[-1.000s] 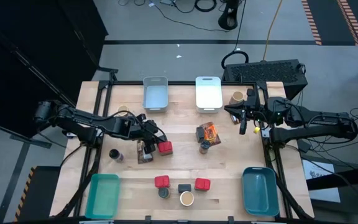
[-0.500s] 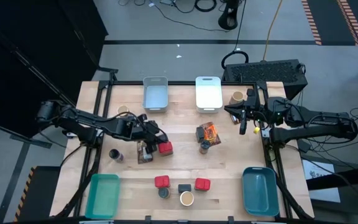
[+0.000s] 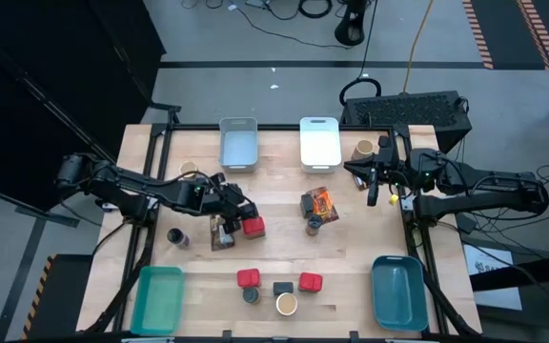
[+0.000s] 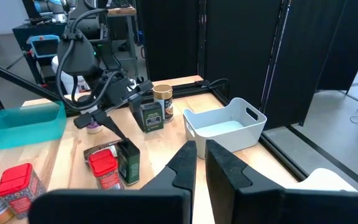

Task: Sort spices by type
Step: Put the black spice can into the gray bin

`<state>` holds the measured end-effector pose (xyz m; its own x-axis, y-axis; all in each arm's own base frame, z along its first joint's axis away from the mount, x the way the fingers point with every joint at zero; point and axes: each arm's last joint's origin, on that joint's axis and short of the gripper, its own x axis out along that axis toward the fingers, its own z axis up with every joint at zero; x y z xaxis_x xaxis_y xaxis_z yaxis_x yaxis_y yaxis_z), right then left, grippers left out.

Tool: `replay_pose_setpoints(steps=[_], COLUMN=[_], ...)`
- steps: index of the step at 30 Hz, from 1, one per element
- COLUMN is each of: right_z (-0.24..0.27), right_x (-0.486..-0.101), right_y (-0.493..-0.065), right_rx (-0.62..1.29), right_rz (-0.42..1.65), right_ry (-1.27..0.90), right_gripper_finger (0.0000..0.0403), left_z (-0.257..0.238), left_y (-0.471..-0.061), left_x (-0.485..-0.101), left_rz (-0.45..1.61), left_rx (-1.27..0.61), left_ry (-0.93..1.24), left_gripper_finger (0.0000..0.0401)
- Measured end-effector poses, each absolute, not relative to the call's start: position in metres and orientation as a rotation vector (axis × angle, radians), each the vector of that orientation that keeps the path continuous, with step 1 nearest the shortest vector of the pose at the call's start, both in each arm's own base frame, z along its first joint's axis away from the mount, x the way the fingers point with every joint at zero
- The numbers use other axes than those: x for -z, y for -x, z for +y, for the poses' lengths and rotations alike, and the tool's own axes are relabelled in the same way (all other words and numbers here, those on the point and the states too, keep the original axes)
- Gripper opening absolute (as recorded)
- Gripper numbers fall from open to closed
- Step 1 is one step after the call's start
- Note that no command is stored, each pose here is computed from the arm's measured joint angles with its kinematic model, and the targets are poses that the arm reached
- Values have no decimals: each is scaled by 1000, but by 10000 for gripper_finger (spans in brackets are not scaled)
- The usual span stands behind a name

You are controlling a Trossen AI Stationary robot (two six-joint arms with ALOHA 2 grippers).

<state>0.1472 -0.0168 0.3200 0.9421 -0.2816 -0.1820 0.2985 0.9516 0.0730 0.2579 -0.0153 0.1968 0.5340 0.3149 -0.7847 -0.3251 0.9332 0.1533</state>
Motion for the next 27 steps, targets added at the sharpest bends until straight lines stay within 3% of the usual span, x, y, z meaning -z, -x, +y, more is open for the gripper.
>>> replay_pose_setpoints(steps=[27], right_z=[-17], right_x=[-320], right_y=[-147], right_rx=[297], right_rz=[171], right_ry=[-100], right_gripper_finger=[18], left_z=[-18], left_y=[-269], left_x=[-209], left_rz=[862], left_rx=[-274], left_ry=[41], left_gripper_finger=[223])
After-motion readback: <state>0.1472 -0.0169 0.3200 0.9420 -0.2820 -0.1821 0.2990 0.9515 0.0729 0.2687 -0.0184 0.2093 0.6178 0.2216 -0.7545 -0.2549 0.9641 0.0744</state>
